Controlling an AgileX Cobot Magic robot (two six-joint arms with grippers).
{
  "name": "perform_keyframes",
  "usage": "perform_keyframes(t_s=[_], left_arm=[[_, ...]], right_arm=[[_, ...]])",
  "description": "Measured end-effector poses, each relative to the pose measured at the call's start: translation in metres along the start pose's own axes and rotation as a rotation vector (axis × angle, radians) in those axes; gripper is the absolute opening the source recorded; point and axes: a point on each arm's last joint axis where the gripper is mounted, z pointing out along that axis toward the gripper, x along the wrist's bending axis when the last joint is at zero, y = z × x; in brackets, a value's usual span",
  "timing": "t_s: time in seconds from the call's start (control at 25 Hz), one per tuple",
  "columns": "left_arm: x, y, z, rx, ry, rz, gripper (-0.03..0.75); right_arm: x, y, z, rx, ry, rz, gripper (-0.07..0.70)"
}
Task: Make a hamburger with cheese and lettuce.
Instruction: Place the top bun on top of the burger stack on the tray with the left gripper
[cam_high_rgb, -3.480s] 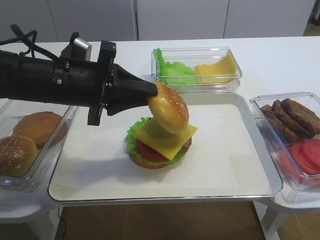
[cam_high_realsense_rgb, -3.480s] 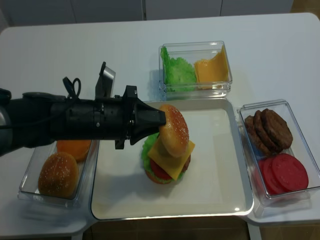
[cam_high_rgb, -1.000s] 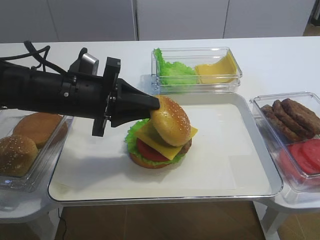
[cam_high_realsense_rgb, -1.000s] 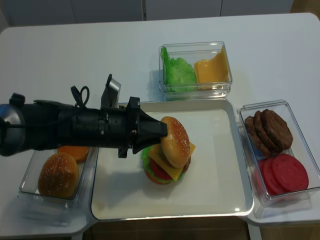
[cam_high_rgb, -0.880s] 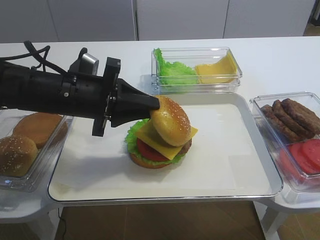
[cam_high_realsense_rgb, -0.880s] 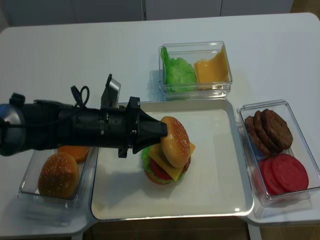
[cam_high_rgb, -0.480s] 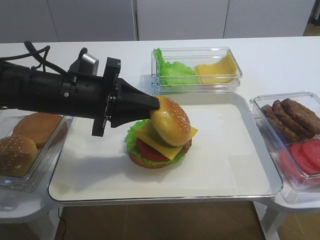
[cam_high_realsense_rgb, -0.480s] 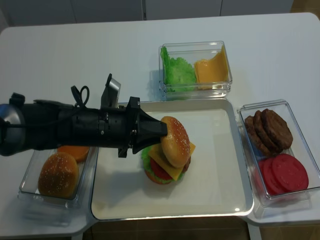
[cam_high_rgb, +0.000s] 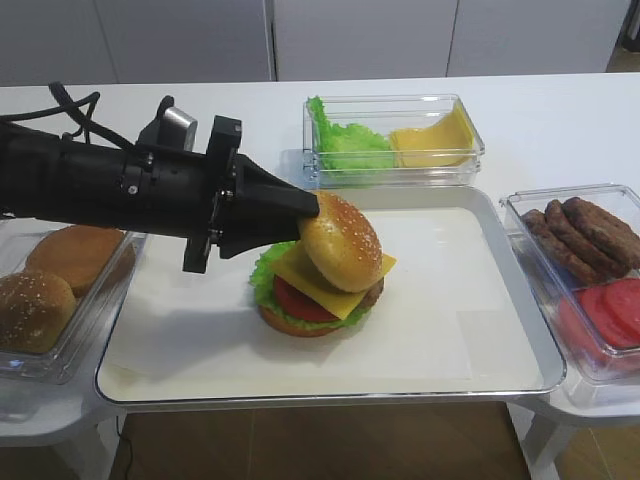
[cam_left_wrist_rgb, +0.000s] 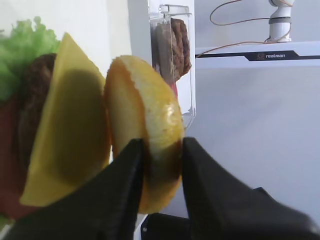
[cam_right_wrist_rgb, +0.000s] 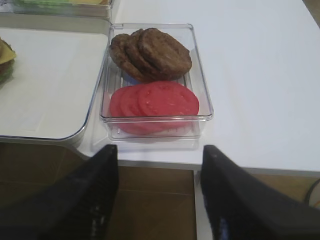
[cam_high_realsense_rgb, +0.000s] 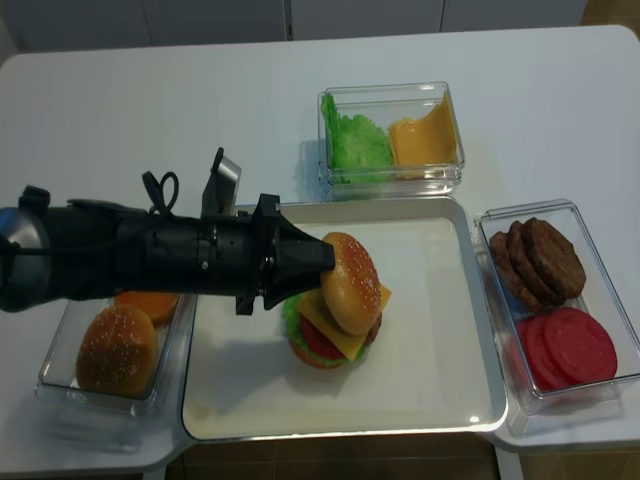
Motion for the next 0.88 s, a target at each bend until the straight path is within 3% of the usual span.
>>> perform_keyframes(t_s=[0.4, 0.88], left_arm=[[0.0049, 0.0022, -0.0066, 0.002, 0.031, 0.010, 0.291], [0.0102, 0.0011, -0.0074, 0.017, 0.088, 0.001, 0.300]], right_arm=[[0.0000, 0.0000, 0.0000, 0.000, 0.000, 0.000, 0.403], [0.0000, 0.0000, 0.0000, 0.000, 0.000, 0.000, 0.402]])
